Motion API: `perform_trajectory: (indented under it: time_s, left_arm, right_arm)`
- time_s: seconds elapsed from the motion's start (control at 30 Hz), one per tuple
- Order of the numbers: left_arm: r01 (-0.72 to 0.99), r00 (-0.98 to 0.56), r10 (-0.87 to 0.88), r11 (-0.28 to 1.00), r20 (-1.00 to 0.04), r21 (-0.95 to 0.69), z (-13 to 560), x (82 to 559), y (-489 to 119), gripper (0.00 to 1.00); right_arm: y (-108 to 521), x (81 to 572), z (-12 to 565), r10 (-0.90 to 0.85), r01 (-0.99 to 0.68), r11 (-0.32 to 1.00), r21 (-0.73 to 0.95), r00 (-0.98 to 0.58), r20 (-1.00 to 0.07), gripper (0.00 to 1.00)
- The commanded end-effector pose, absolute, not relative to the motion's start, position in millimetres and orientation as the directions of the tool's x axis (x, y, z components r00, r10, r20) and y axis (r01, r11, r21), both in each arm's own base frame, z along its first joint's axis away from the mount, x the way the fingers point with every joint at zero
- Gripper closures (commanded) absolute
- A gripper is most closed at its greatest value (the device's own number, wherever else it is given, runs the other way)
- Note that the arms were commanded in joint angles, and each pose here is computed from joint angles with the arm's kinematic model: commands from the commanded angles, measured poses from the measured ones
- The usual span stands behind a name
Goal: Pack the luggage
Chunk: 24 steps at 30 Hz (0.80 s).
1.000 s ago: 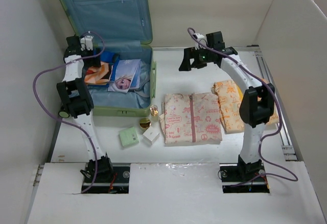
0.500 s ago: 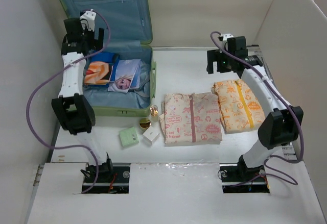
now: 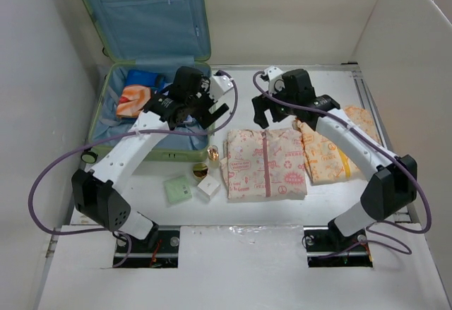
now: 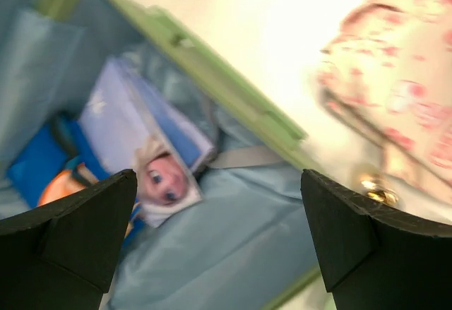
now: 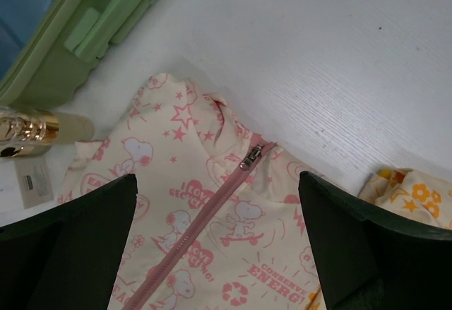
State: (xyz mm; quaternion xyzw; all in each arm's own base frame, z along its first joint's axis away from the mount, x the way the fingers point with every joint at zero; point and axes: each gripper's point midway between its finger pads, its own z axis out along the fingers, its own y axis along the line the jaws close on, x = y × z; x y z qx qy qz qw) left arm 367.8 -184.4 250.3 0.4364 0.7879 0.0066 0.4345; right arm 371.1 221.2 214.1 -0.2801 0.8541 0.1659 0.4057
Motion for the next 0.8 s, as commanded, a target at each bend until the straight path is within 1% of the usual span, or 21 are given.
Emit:
perform_trajectory:
  time_s: [0.0,0.07,0.1,0.13,0.17,0.27,0.3,0.33,0.37,0.47,0.57,0.7,0.77]
  left_arm:
    - [0.824,-0.159,0.670,0.495,-0.725,0.277,267,326,-219,0.01]
    - [0.898,-0.112,0.722,0.368,-0.682,0.242,251,305,-224,0.01]
    - [0.923,-0.093,0.734,0.318,-0.672,0.219,244,294,-228,0.01]
    - [0.947,-0.075,0.737,0.264,-0.672,0.184,236,284,-231,0.01]
    - [0.966,-0.047,0.771,0.198,-0.635,0.169,219,272,-228,0.01]
    - [0.980,0.005,0.812,0.113,-0.583,0.166,192,256,-228,0.01]
    - [0.976,0.016,0.817,0.113,-0.576,0.187,190,258,-225,0.01]
    - [0.974,0.037,0.823,0.097,-0.567,0.206,186,257,-230,0.01]
    - [0.965,0.033,0.838,0.116,-0.545,0.237,182,264,-226,0.01]
    - [0.963,0.044,0.839,0.109,-0.542,0.247,174,270,-234,0.01]
    - [0.956,0.044,0.844,0.120,-0.535,0.268,160,276,-237,0.01]
    - [0.940,0.016,0.882,0.148,-0.472,0.308,139,287,-225,0.01]
    - [0.946,0.000,0.896,0.144,-0.444,0.290,126,283,-219,0.01]
  right_arm:
    - [243,359,245,-0.336,-0.687,0.726,0.027,-0.389,-0.858,0.00]
    - [243,352,237,-0.349,-0.690,0.723,0.026,-0.398,-0.848,0.00]
    - [243,350,241,-0.349,-0.688,0.725,0.016,-0.387,-0.854,0.00]
    - [241,349,234,-0.356,-0.683,0.731,0.015,-0.400,-0.844,0.00]
    - [239,345,237,-0.345,-0.678,0.734,0.022,-0.402,-0.848,0.00]
    - [233,333,235,-0.323,-0.670,0.741,0.037,-0.405,-0.855,0.00]
    - [227,330,226,-0.328,-0.663,0.748,0.041,-0.422,-0.845,0.00]
    - [226,326,234,-0.305,-0.659,0.751,0.046,-0.407,-0.861,0.00]
    - [221,327,235,-0.285,-0.644,0.763,0.056,-0.412,-0.866,0.00]
    - [208,323,242,-0.243,-0.614,0.786,0.072,-0.414,-0.877,0.00]
    - [207,312,246,-0.216,-0.622,0.777,0.099,-0.411,-0.886,0.00]
    - [202,305,254,-0.207,-0.618,0.781,0.091,-0.394,-0.896,0.00]
    - [200,305,258,-0.201,-0.612,0.786,0.085,-0.383,-0.902,0.00]
